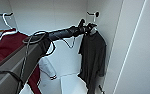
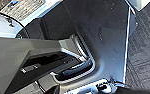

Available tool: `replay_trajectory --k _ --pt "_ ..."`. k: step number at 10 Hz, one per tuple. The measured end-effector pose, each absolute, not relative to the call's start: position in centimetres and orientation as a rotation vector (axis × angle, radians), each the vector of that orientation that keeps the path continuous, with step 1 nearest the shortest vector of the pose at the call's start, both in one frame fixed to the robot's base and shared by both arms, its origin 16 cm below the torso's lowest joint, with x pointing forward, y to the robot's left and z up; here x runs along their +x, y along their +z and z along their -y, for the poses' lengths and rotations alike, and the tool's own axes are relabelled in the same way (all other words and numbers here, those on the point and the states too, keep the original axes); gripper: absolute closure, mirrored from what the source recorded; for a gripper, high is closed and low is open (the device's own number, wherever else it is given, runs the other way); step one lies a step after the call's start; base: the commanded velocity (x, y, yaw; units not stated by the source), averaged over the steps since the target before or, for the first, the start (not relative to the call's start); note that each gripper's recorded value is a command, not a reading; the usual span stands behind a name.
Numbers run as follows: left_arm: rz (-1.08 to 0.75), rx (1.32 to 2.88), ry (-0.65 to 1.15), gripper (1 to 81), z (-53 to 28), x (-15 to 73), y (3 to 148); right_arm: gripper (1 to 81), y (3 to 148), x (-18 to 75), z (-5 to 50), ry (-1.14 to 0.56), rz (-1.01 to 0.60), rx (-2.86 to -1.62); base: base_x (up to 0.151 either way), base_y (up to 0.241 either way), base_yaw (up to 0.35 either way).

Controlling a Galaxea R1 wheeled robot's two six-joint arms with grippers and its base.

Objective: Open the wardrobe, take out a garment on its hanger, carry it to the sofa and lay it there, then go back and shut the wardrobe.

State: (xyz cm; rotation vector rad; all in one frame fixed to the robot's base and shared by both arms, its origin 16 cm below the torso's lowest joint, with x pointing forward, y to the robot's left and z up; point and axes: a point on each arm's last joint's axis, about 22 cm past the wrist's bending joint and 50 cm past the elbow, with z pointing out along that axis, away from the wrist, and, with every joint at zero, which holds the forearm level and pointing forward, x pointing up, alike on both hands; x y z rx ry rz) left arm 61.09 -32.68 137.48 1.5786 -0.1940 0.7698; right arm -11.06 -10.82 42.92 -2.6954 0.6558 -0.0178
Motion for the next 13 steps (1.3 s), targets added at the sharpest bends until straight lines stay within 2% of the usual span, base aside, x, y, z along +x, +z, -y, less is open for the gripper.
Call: replay_trajectory --k 9,10,13 --pt "0.300 1.402 0.740 1.0 33.7 57.2 139.7 1.0 42.9 -11.0 10.8 -0.019 -0.656 -2.695 0.000 0.000 0.000" --pt "0.302 1.397 0.720 81.1 33.1 56.8 139.8 1.0 42.9 -11.0 10.8 -0.019 -0.656 -2.695 0.000 0.000 0.000" --pt "0.243 1.388 0.722 81.1 29.3 59.8 139.4 1.0 42.9 -10.8 10.7 -0.020 -0.656 -2.694 0.000 0.000 0.000"
